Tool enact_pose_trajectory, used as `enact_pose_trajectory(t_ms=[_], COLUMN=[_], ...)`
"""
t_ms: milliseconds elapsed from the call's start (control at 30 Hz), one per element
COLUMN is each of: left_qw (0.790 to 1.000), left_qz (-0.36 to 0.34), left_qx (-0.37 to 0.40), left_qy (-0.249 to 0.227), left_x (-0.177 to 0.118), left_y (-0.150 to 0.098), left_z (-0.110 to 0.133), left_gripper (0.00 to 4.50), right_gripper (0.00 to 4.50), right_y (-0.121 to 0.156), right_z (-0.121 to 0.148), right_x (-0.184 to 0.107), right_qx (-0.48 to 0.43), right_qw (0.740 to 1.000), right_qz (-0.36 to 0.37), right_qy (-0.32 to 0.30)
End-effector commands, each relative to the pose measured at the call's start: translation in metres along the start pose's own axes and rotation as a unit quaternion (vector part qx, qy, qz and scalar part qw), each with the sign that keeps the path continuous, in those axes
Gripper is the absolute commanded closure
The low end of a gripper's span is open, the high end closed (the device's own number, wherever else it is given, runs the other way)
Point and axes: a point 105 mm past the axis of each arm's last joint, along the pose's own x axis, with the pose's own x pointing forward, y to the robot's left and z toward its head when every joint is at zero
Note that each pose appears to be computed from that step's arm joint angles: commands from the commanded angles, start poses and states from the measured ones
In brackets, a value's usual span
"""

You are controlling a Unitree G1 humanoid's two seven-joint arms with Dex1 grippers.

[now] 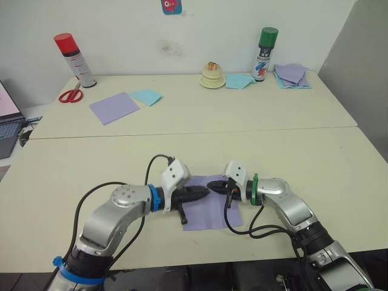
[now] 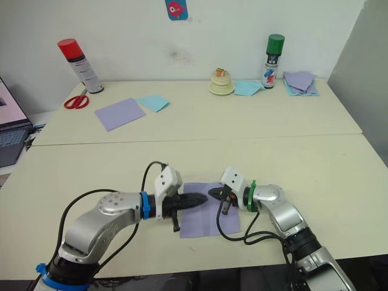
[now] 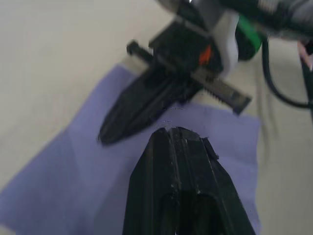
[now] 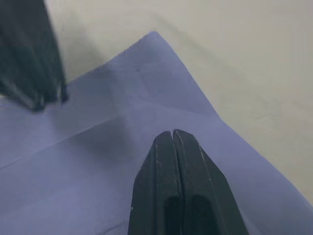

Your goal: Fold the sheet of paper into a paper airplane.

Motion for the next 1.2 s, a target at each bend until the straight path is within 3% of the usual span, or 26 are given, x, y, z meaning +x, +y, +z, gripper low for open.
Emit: enact_pose_trajectory(t_ms=[33,100,233,400,567,667,1200], left_qw=[0.999,0.996,0.993,0.995,0.996,0.996,0.995], left_qz=[0.027,0.062,0.11,0.095,0.086,0.084,0.085], left_qx=[0.03,0.043,0.04,0.037,0.038,0.038,0.04], left_qy=[0.021,0.039,0.032,0.015,0.012,0.012,0.019], left_x=[0.003,0.003,0.001,0.006,0.01,0.01,0.005], left_y=[0.007,0.021,0.044,0.042,0.038,0.038,0.04], left_z=[-0.013,-0.025,-0.03,-0.026,-0.024,-0.024,-0.026], left_gripper=[4.5,4.5,4.5,4.5,4.5,4.5,4.5], right_gripper=[4.48,4.48,4.48,4.48,2.84,1.79,1.79], right_y=[-0.008,-0.009,-0.015,-0.023,-0.035,-0.037,-0.002], right_z=[-0.011,-0.012,-0.013,0.001,0.01,0.003,-0.004], right_x=[-0.009,-0.012,-0.023,-0.042,-0.055,-0.057,-0.06], right_qx=[0.003,0.001,0.005,0.04,0.135,0.192,0.364], right_qw=[0.999,0.999,0.998,0.995,0.981,0.971,0.929], right_qz=[-0.024,-0.03,-0.052,-0.085,-0.125,-0.133,-0.052], right_qy=[0.023,0.026,0.022,-0.018,-0.055,-0.046,0.033])
